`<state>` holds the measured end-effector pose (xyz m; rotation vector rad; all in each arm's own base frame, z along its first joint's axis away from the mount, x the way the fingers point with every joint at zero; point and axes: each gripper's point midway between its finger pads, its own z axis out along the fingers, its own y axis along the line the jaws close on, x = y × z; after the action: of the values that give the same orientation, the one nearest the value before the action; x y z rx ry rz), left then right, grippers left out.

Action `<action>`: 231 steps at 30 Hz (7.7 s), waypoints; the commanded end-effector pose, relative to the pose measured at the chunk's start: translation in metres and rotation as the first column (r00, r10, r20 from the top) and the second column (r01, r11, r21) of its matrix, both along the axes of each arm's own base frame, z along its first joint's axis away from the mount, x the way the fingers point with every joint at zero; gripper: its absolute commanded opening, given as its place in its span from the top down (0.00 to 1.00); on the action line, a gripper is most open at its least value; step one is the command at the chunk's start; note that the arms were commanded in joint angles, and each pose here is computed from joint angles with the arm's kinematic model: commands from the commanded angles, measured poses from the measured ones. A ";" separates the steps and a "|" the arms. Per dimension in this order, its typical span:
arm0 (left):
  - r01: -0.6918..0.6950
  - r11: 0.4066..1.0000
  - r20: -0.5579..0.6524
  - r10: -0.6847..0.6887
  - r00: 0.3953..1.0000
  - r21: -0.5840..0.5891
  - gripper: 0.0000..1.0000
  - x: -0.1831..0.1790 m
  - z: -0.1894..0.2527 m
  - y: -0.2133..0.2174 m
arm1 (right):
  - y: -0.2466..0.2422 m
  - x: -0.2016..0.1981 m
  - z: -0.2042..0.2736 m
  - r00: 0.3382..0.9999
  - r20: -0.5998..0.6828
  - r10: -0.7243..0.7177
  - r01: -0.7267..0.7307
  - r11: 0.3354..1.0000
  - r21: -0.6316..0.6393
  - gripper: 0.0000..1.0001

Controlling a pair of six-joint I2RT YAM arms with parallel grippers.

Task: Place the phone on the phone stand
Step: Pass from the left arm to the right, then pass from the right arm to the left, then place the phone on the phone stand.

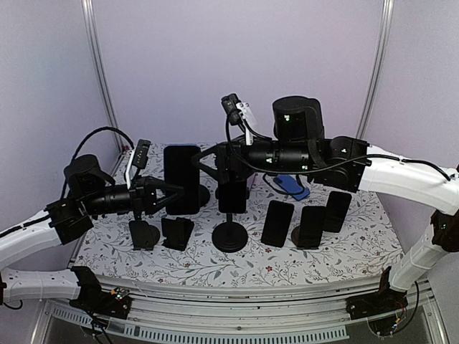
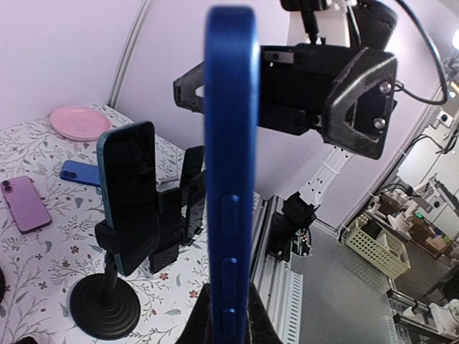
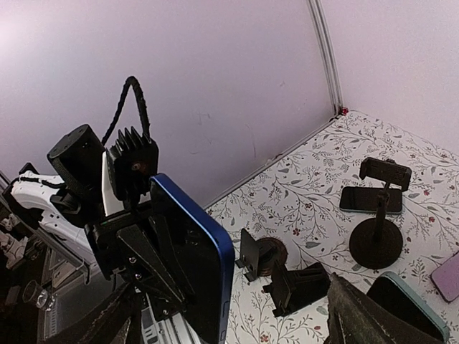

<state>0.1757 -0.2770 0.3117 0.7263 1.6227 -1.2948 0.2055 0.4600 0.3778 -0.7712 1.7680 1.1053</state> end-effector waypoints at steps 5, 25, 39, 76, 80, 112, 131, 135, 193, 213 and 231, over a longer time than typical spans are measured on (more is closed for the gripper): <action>0.152 0.979 0.022 -0.151 0.988 -0.133 1.00 -0.029 0.019 -0.004 | 0.004 -0.027 0.021 0.991 -0.014 0.135 -0.132 0.982 0.133 0.25; 0.230 0.963 0.017 -0.230 0.973 -0.138 1.00 -0.040 0.014 -0.010 | 0.019 -0.043 0.020 0.965 -0.056 0.256 -0.244 0.955 0.167 0.77; 0.208 0.970 0.012 -0.208 0.978 -0.124 0.88 -0.038 0.012 -0.008 | 0.026 -0.039 0.012 0.966 -0.038 0.256 -0.249 0.958 0.143 0.98; 0.205 0.973 0.063 -0.213 0.975 0.106 0.76 -0.014 0.034 0.010 | 0.027 -0.044 -0.004 0.957 0.019 0.289 -0.289 0.949 0.123 0.98; 0.227 0.963 0.043 -0.235 0.971 0.144 0.79 -0.015 0.026 0.009 | 0.027 -0.045 -0.005 0.955 0.024 0.295 -0.296 0.948 0.115 0.98; 0.186 0.916 0.213 -0.273 0.938 0.355 1.00 0.007 -0.032 0.019 | 0.026 -0.019 -0.015 0.986 0.037 0.160 -0.162 0.985 0.058 0.18; 0.076 0.880 0.261 -0.220 0.940 0.469 1.00 0.076 -0.091 0.056 | -0.066 -0.038 0.029 0.996 0.091 0.026 -0.039 0.989 0.143 0.14; 0.087 0.881 0.221 -0.210 0.952 0.464 1.00 0.085 -0.103 0.059 | -0.073 -0.040 0.029 0.996 0.088 0.019 -0.032 0.989 0.146 0.14; 0.138 0.930 0.052 -0.165 0.985 0.340 0.98 0.107 -0.157 0.063 | -0.071 -0.045 0.010 0.997 0.052 0.052 -0.057 0.993 0.104 0.14; 0.126 0.932 0.033 -0.145 0.989 0.339 0.80 0.108 -0.161 0.063 | -0.071 -0.046 0.011 0.997 0.049 0.058 -0.063 0.992 0.106 0.13; 0.086 0.938 0.091 -0.123 0.988 0.335 0.03 0.112 -0.135 0.060 | -0.073 -0.041 0.013 0.999 0.042 0.025 -0.029 0.994 0.107 0.11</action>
<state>0.2833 -0.2164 0.1599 1.0824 1.7937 -1.0829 0.1629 0.3891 0.3818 -0.7773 1.6578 1.1848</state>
